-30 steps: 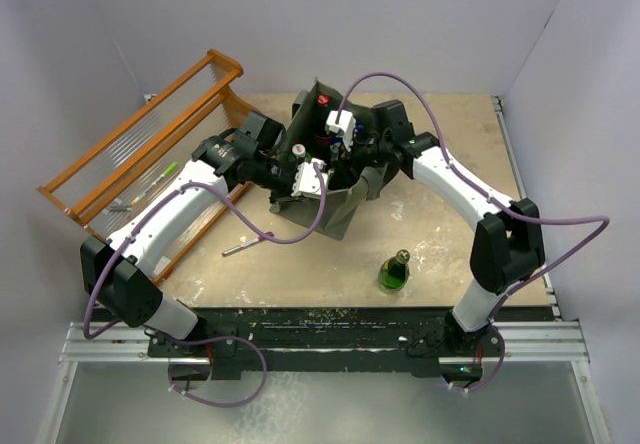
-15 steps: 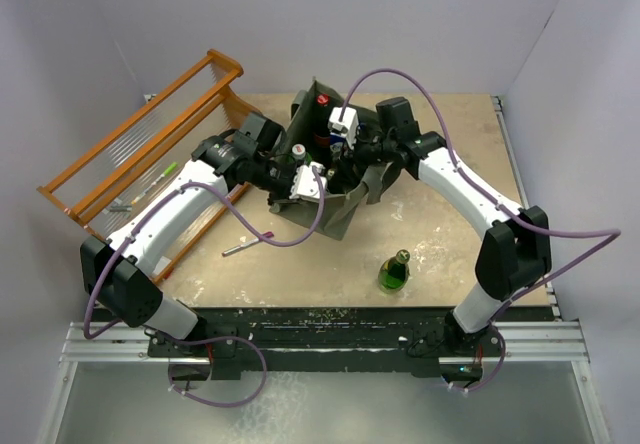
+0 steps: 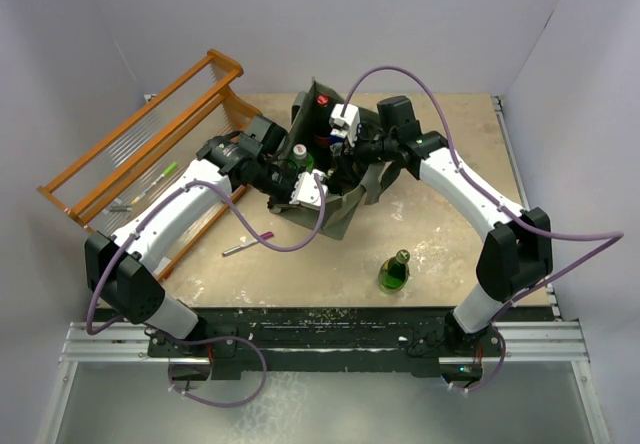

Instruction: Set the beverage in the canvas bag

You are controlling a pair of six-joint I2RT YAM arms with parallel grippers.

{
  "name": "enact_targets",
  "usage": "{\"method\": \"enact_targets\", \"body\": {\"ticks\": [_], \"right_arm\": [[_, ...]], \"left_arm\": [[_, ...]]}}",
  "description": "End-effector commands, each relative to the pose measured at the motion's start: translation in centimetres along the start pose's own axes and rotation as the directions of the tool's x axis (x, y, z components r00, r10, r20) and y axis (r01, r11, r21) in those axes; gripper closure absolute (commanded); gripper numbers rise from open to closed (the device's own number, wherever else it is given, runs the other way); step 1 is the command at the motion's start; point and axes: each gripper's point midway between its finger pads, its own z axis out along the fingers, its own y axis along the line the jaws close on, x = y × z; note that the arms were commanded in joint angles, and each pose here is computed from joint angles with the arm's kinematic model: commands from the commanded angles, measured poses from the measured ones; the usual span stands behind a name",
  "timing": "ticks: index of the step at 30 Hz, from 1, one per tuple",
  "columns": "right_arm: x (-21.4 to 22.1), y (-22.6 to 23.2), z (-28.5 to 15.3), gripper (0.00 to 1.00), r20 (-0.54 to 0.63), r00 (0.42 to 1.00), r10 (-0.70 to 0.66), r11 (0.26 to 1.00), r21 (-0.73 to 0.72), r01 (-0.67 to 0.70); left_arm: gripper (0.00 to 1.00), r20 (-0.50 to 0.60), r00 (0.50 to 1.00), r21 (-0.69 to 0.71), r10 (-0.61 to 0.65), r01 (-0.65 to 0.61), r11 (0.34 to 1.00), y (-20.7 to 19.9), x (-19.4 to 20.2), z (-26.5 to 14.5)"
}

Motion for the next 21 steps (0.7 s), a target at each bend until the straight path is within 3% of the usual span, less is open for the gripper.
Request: {"method": "enact_targets", "body": {"ticks": [1, 12, 21], "right_arm": [[-4.7, 0.0, -2.0, 0.31, 0.106, 0.994, -0.039, 0.999, 0.028, 0.037], [-8.8, 0.3, -4.2, 0.31, 0.188, 0.981, -0.05, 0.998, 0.052, 0.041], [-11.3, -0.1, -9.4, 0.3, 0.23, 0.965, -0.127, 0.981, 0.175, 0.087]], "left_arm": [[0.77, 0.012, 0.999, 0.086, -0.049, 0.047, 0.995, -2.0, -0.1, 0.8], [0.76, 0.039, 0.997, 0.034, -0.073, 0.072, 0.997, -0.8, -1.3, 0.3], [0.68, 0.051, 0.994, -0.01, -0.097, 0.097, 0.995, 0.5, -2.0, -0.3]]}}
